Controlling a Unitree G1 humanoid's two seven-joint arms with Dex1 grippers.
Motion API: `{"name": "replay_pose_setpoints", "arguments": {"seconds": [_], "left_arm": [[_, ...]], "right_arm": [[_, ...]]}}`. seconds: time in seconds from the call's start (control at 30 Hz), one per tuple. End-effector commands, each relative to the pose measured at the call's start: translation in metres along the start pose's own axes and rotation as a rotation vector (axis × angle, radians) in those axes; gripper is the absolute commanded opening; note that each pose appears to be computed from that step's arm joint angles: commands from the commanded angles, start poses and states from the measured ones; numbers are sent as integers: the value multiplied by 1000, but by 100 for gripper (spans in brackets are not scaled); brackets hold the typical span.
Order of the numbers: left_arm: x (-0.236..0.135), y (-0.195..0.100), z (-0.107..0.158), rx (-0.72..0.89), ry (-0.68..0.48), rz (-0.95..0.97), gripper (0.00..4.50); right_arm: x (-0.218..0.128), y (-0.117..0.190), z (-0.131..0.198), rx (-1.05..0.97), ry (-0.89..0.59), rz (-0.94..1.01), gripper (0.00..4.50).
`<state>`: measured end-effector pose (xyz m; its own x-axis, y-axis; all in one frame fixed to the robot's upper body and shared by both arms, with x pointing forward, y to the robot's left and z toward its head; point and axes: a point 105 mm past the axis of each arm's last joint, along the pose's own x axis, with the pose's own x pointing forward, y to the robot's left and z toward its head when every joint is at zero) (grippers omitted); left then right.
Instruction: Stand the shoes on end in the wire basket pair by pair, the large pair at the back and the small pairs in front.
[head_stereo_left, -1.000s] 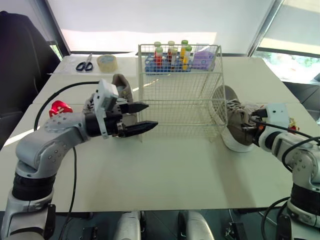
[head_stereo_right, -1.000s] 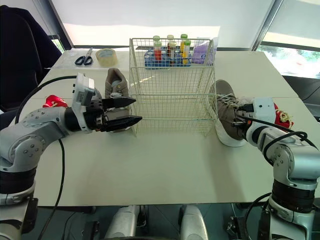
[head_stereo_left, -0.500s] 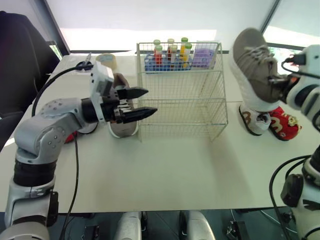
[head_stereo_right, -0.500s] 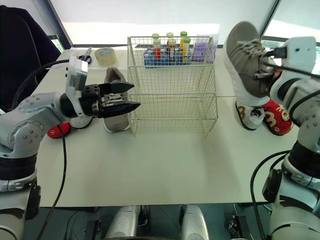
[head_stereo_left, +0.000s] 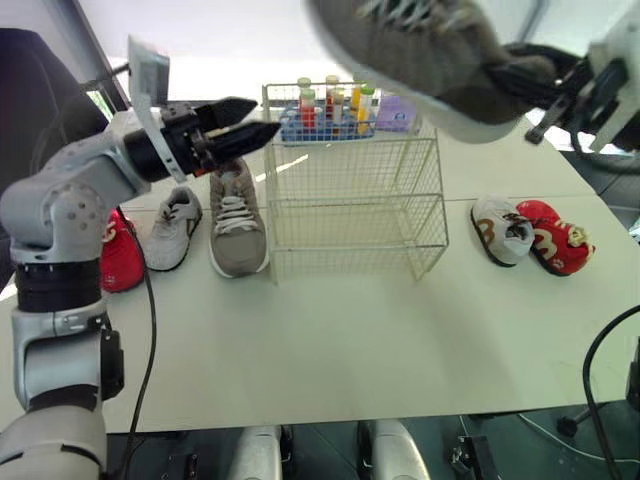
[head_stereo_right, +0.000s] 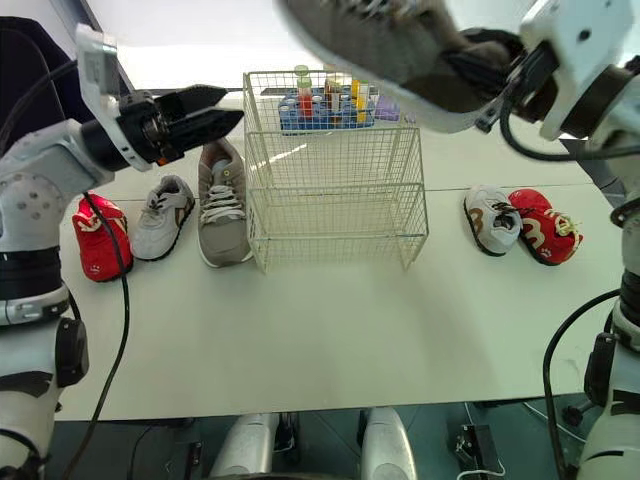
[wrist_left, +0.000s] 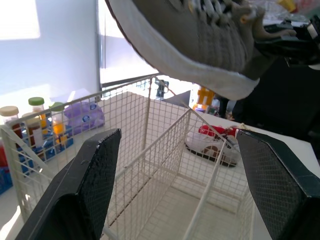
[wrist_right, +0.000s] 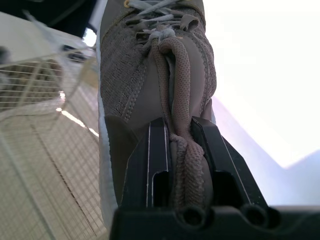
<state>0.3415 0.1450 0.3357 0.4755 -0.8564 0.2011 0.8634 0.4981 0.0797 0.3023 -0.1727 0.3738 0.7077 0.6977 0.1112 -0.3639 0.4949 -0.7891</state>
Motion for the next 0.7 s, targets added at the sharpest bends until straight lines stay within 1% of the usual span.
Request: {"name": "replay_pose_setpoints", "arguments": {"seconds": [0.03, 0.27, 0.4, 0.5, 0.6, 0.63, 0.7], "left_arm": [[-4, 0, 24, 40, -43, -2, 377], [-8, 2, 29, 34, -42, 3, 377], [-5, 0, 23, 22, -17, -8, 377], [-3, 0, 16, 15, 14, -12, 377], [-3, -3, 8, 2, 45, -27, 295], [-3, -4, 6, 0, 51, -31, 242], [-4, -7, 4, -7, 60, -45, 152]], "right_arm": [[-3, 0, 21, -218, -58, 52, 17], [8, 20, 21, -344, -121, 182, 17], [13, 30, 24, -376, -158, 232, 17], [16, 31, 27, -395, -179, 241, 17], [18, 29, 30, -408, -189, 235, 17], [19, 28, 31, -413, -190, 232, 17], [19, 23, 30, -435, -177, 218, 17]]}}
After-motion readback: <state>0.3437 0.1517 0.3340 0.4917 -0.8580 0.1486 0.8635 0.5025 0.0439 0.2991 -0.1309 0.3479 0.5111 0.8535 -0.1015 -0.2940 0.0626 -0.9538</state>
